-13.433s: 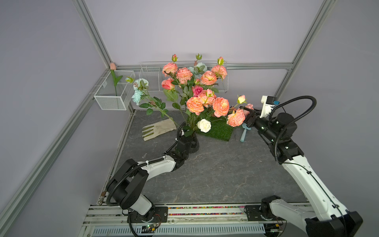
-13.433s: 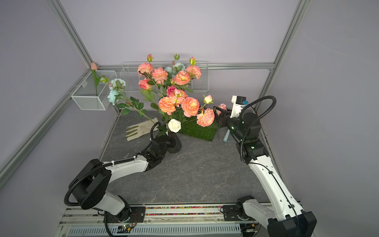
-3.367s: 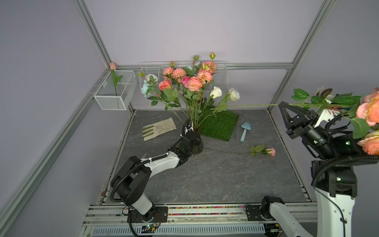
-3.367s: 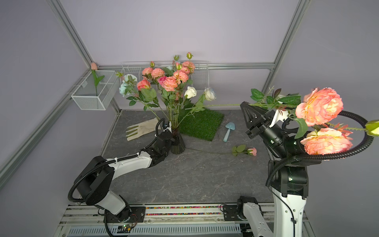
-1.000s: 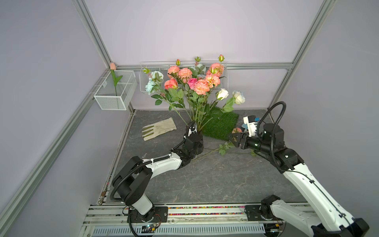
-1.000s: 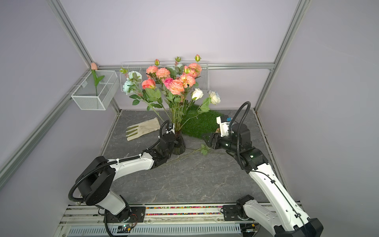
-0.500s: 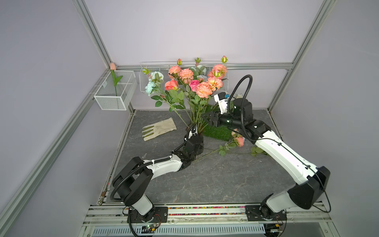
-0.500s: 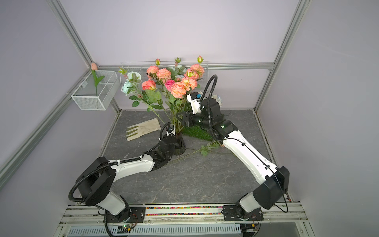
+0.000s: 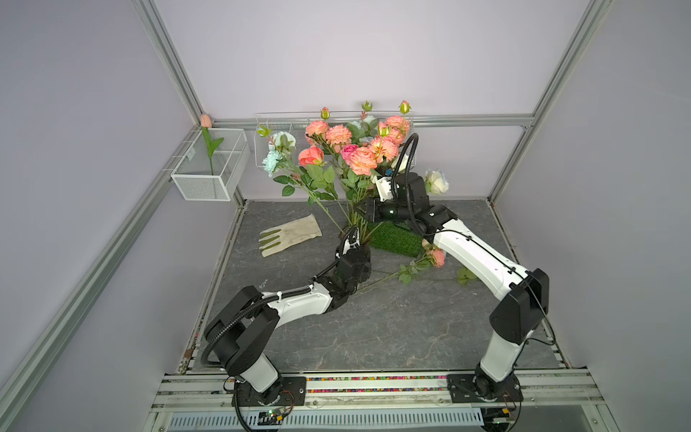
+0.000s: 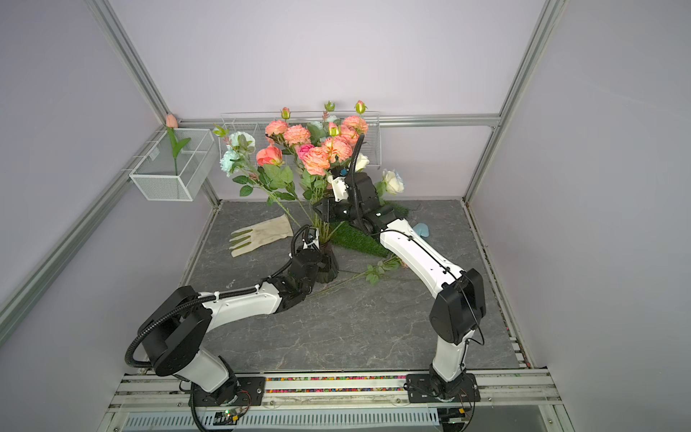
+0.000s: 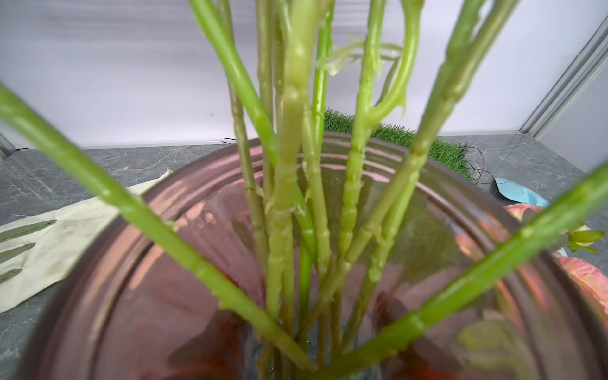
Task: Pick out pink flowers from the vase
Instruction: Pick up the flower from the vase.
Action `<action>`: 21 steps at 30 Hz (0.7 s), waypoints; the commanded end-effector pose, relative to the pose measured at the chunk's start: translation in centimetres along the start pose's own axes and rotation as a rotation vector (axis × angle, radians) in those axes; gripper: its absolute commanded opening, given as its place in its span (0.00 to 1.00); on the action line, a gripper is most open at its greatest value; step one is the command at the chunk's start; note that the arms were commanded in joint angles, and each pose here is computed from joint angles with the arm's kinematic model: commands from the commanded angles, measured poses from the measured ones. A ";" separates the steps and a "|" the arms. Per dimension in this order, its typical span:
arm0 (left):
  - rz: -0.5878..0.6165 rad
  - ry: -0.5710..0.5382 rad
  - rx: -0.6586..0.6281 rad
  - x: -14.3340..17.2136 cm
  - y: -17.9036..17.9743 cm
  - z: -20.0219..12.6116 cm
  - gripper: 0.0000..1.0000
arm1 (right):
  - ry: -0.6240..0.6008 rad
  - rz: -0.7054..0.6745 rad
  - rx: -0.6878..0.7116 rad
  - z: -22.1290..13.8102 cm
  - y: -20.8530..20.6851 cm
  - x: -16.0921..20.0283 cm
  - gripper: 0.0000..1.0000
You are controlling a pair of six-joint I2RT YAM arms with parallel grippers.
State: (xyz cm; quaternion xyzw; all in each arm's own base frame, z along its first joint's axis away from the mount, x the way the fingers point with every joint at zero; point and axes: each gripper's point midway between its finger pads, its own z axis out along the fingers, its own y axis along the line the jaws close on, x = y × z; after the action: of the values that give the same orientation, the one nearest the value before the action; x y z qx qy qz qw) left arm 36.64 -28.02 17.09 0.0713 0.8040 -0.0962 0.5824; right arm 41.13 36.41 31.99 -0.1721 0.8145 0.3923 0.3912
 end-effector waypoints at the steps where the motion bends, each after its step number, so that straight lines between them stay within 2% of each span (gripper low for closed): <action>1: 0.081 0.252 0.041 8.6 0.0 -0.4 0.00 | -0.027 -0.017 -0.009 0.3 0.5 -0.8 0.32; 6: 0.075 0.248 0.044 8.4 0.0 -0.5 0.00 | -0.051 -0.021 -0.050 0.8 1.0 -1.0 0.28; 14: 0.073 0.252 0.050 8.3 -0.2 -0.5 0.00 | -0.054 0.003 -0.079 2.5 0.7 -0.8 0.35; 18: 0.077 0.251 0.047 8.2 -0.1 -0.5 0.00 | -0.055 0.017 -0.090 2.5 0.8 -0.8 0.22; 21: 0.069 0.248 0.036 8.1 0.0 -0.5 0.00 | -0.063 0.006 -0.116 1.2 1.7 -0.9 0.18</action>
State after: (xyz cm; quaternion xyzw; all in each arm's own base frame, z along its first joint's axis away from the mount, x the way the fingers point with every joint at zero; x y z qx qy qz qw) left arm 36.64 -28.02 17.11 0.0707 0.8034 -0.0970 0.5832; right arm 42.39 38.51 31.58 -0.1730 0.7918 0.4277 0.4002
